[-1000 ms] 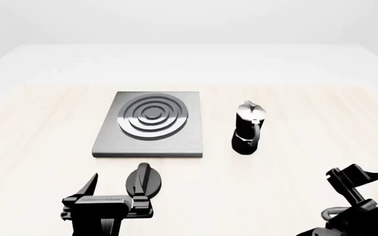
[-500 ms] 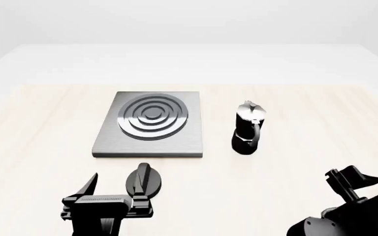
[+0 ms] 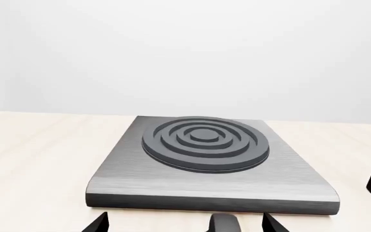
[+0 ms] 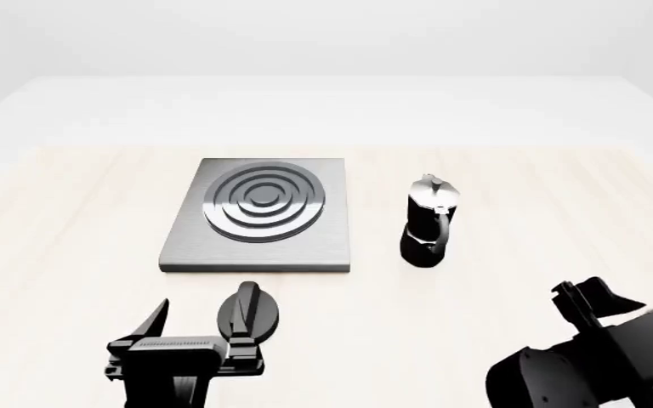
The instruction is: Put the frying pan on the stove.
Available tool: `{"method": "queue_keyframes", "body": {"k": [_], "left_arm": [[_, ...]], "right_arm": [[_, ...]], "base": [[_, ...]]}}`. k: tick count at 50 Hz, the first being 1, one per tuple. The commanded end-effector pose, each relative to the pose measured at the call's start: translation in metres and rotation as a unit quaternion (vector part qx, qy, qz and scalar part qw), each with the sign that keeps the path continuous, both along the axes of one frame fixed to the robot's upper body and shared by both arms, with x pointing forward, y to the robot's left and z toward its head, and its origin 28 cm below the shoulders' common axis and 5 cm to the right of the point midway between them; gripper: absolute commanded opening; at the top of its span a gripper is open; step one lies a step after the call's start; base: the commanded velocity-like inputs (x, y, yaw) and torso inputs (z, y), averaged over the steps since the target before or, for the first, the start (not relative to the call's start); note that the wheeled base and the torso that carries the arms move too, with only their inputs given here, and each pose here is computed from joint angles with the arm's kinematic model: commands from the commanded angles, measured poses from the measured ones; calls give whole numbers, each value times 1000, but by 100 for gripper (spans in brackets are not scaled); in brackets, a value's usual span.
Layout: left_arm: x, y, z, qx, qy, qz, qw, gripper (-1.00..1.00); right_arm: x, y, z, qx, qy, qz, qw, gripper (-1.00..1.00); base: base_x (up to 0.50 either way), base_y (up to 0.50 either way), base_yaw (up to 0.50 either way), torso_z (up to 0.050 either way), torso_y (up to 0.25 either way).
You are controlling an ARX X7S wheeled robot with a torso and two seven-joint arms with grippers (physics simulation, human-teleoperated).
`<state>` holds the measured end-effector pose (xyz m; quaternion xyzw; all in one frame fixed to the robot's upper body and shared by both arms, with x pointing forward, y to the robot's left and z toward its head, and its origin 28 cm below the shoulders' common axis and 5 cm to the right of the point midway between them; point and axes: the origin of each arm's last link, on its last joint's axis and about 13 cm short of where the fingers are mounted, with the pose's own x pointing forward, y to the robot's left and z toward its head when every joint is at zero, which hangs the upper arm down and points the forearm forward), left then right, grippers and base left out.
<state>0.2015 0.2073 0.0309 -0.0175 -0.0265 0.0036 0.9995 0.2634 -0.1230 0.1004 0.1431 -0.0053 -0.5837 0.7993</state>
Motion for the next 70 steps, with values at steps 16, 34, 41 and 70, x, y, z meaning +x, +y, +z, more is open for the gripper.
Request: {"method": "queue_keyframes", "body": {"k": [16,34,41,70], "left_arm": [[1,1,0,-5,1,-1,1000,100],[0,0,0,-4,2,-2,1000,100],[0,1,0,-6,1,-1,1000,100],[-1,1,1,-7,0,1,1000,100]], "right_arm": [[35,5,9,17,2,-50,999,100],[35,-3,2,15,24,-65,997,100],[37,-6,-2,10,40,-70,997,100],[38,-19,-15,55,70,-54,995,100]], "base": [[0,0,0,0,0],[0,0,0,0,0],[0,0,0,0,0],[0,0,0,0,0]]}}
